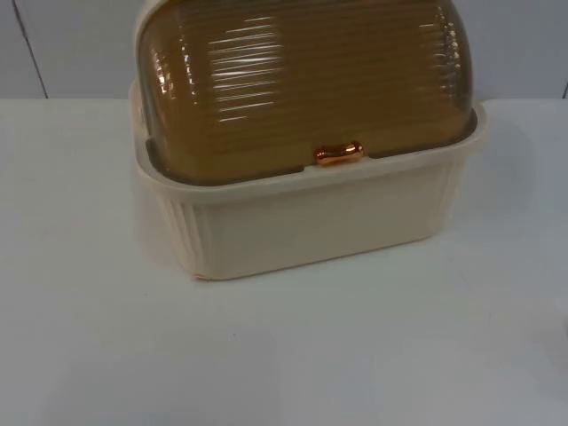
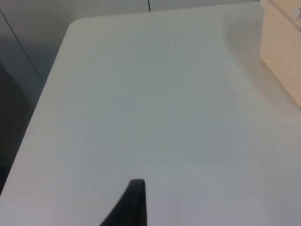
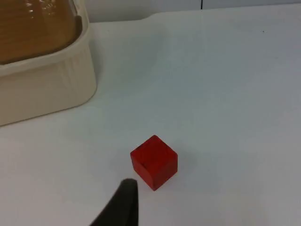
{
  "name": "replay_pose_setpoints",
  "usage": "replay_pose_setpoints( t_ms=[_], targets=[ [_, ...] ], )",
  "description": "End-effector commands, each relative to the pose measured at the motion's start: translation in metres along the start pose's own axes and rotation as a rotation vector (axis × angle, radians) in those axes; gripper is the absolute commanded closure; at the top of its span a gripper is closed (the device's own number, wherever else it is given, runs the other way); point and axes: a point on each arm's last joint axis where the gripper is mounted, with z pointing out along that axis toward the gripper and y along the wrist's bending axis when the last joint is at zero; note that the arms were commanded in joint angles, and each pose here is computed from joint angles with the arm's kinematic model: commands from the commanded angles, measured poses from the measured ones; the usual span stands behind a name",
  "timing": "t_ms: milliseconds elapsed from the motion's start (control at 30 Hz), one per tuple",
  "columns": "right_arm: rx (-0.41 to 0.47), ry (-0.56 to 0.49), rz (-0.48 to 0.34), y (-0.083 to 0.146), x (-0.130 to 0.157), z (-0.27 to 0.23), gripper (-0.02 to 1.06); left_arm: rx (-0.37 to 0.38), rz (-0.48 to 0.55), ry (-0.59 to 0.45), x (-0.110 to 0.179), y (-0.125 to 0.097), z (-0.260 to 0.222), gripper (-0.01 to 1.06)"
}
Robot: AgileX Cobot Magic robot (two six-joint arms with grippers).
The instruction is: Open the box lid with the left hand, place the block into the box with the right hand, then close the box lid with the left hand.
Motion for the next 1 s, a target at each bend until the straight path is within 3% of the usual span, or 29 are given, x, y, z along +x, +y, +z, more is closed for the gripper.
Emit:
replay_pose_setpoints(
  t_ms=[0, 133, 500, 967],
  targets=[
    [0.0, -0.015, 0.018, 0.0, -0.001, -0.001, 0.0, -0.004, -0.005, -0.013, 0.0, 0.0, 0.001, 0.0],
    [-0.002, -0.031, 0.028, 0.0, -0.01, -0.004, 0.0, -0.002, -0.009, -0.053, -0.012, 0.001, -0.005, 0.0],
    [0.042, -0.118, 0.003, 0.0, -0.078, 0.003, 0.0, 0.0, -0.064, -0.13, -0.069, 0.003, 0.006, 0.0],
    [0.066, -0.021, -0.083, 0.003, -0.127, 0.062, 0.0, 0.02, -0.071, -0.144, -0.12, 0.001, 0.056, 0.0]
  ],
)
